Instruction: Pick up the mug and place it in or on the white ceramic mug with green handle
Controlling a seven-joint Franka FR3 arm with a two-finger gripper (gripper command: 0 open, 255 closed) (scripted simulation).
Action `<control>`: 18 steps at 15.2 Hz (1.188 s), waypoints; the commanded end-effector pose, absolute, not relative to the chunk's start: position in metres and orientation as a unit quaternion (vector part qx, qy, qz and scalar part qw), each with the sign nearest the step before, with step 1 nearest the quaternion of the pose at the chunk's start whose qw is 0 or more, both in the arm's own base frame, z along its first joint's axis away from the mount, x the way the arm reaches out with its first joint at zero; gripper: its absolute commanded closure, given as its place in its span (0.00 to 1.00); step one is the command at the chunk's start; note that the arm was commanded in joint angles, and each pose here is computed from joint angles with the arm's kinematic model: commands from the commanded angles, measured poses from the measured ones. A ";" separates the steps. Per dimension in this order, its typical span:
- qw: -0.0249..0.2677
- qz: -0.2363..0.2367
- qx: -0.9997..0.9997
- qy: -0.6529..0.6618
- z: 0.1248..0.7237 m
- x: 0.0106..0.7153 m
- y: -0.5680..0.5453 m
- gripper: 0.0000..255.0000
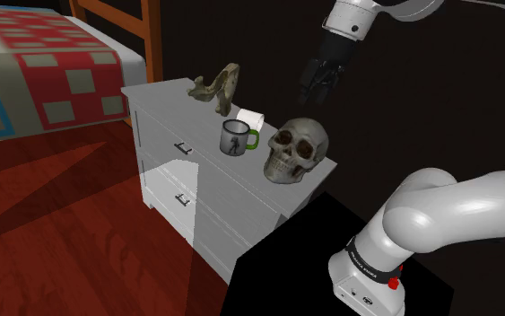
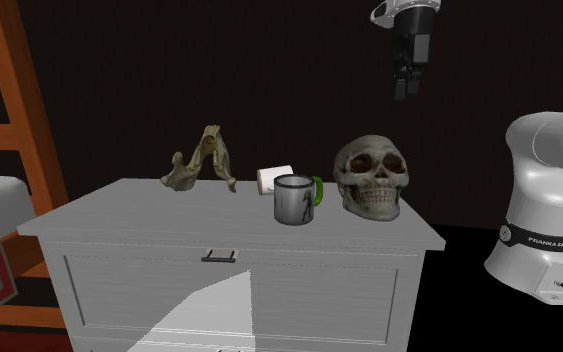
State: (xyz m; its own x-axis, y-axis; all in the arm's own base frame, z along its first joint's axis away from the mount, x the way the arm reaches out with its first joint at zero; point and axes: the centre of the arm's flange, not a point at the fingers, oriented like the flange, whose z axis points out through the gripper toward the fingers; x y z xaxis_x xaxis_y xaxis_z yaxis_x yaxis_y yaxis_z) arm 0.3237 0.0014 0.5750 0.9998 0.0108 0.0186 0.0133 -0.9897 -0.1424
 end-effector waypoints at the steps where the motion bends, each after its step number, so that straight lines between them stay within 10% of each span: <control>1: 0.071 -0.009 -0.997 -0.006 0.575 0.324 0.001 0.00; 18: 0.057 -0.083 -0.983 -0.154 0.442 0.433 -0.124 0.00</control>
